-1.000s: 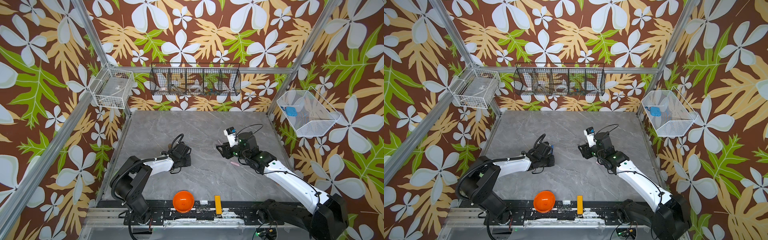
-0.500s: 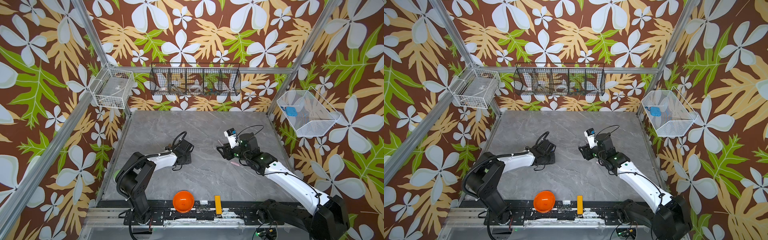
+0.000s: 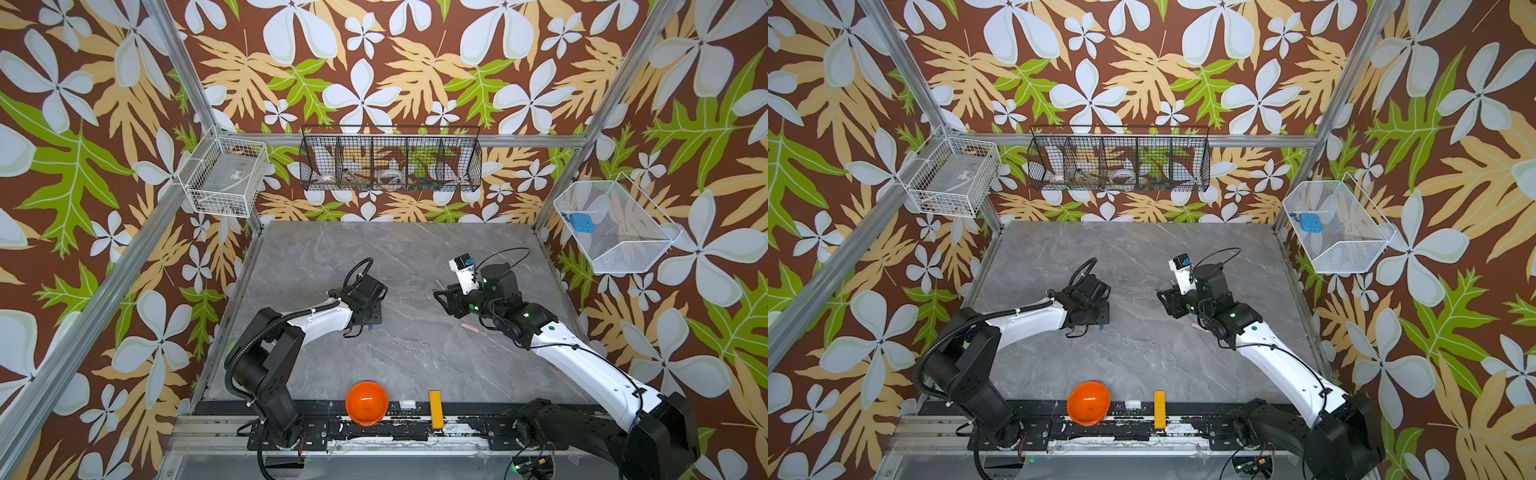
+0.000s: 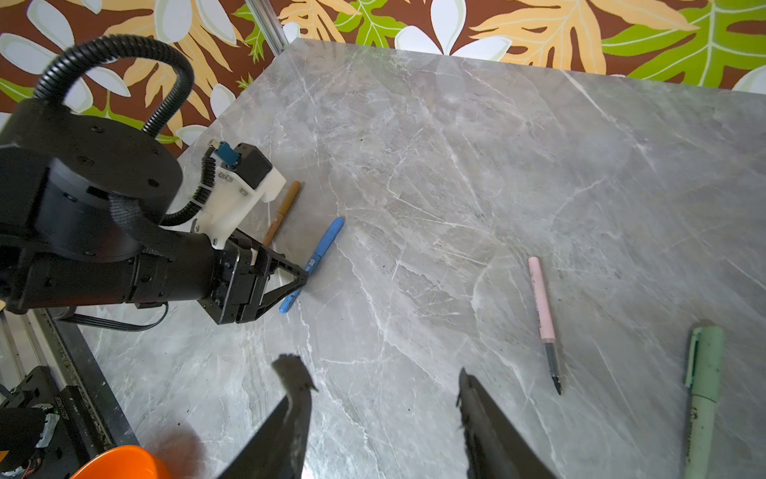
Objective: Insert the pens into the pen caps
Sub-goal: 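Lift the open left gripper while the right gripper lowers over the pink pen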
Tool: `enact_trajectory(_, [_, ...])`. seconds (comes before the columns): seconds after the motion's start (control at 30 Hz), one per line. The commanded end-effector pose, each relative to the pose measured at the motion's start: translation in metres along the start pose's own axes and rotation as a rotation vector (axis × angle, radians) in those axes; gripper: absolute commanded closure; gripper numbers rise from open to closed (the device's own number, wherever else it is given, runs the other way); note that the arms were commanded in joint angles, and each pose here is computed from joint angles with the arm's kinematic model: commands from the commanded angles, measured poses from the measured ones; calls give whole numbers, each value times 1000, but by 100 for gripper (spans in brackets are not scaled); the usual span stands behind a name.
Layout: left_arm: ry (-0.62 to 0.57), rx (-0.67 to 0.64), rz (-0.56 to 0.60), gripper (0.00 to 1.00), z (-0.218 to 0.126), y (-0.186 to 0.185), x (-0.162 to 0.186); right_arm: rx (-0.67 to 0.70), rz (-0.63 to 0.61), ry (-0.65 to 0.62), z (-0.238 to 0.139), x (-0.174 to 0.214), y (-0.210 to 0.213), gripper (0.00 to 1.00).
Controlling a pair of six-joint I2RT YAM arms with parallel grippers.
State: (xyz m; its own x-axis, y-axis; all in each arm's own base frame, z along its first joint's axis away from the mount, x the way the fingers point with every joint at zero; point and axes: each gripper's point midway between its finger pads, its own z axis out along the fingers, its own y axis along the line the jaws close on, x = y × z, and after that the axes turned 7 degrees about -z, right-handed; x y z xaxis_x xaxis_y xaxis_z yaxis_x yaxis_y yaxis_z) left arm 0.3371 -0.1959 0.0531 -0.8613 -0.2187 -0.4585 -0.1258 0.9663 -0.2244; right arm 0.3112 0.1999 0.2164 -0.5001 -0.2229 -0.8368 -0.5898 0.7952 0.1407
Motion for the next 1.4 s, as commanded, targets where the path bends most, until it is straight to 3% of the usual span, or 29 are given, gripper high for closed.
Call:
enact_trajectory(0.0, [-40, 53, -6, 39, -11, -10, -11, 19, -8, 5, 0, -3, -3, 43])
enact_trajectory(0.3, [-188, 136, 3, 31, -62, -21, -45, 127, 34, 149, 16, 15, -45, 41])
enact_trajectory(0.47, [-389, 313, 54, 26, -126, -41, -76, 149, 123, 192, 39, 25, -78, 40])
enact_trajectory(0.6, [-474, 411, 123, 22, -155, -48, -77, 161, 131, 274, 70, 39, -95, 40])
enact_trajectory(1.13, [-560, 453, 177, 17, -186, -34, -68, 178, 153, 474, 151, 76, -139, 40])
enact_trajectory(1.37, [-563, 444, 194, 16, -185, -35, -69, 84, 169, 495, 175, 90, -132, 40])
